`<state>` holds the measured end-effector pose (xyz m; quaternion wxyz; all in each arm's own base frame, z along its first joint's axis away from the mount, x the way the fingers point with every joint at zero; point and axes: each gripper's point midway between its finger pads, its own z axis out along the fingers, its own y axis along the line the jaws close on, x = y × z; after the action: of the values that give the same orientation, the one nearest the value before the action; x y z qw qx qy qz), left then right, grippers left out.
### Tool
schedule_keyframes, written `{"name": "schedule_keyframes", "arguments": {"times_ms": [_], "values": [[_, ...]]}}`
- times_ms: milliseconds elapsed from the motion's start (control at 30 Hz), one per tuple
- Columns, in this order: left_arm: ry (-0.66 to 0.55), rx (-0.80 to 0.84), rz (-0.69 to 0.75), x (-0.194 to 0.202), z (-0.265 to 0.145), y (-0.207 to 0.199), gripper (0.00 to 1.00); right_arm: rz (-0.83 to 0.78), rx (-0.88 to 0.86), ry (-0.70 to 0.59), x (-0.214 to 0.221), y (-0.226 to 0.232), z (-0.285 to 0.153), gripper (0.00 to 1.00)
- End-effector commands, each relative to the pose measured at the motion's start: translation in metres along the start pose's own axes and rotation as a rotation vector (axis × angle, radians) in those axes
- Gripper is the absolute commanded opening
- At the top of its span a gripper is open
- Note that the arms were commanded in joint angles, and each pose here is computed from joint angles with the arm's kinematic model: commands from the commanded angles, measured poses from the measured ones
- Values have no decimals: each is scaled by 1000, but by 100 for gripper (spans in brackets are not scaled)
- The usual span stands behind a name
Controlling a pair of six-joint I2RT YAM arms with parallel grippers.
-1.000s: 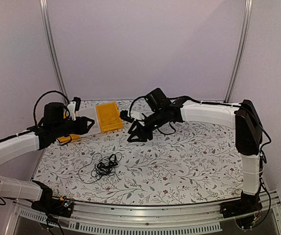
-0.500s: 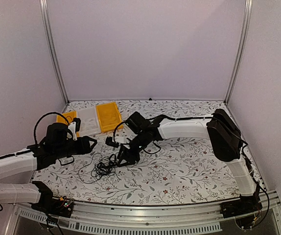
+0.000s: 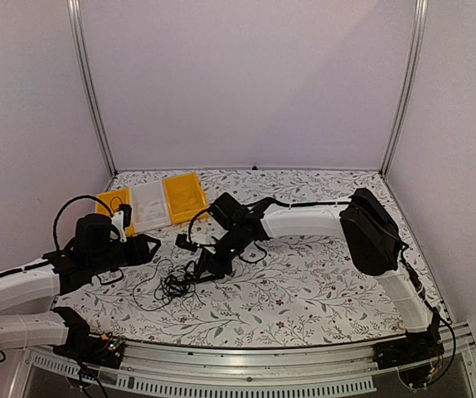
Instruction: Untangle the cables
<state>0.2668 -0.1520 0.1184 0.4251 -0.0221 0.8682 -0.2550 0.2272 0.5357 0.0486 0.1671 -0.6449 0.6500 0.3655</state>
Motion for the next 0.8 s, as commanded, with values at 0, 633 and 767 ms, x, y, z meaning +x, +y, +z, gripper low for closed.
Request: {"name": "schedule_keyframes", "arguments": {"times_ms": [0, 633, 767], "values": [[-14, 10, 3, -3, -3, -3, 56, 9, -19, 7, 3, 1, 10, 35], [-32, 300, 123, 13, -8, -71, 61, -16, -65, -89, -47, 24, -29, 0], [-77, 326, 160, 19, -13, -84, 62, -40, -58, -140, -72, 34, -51, 0]]}}
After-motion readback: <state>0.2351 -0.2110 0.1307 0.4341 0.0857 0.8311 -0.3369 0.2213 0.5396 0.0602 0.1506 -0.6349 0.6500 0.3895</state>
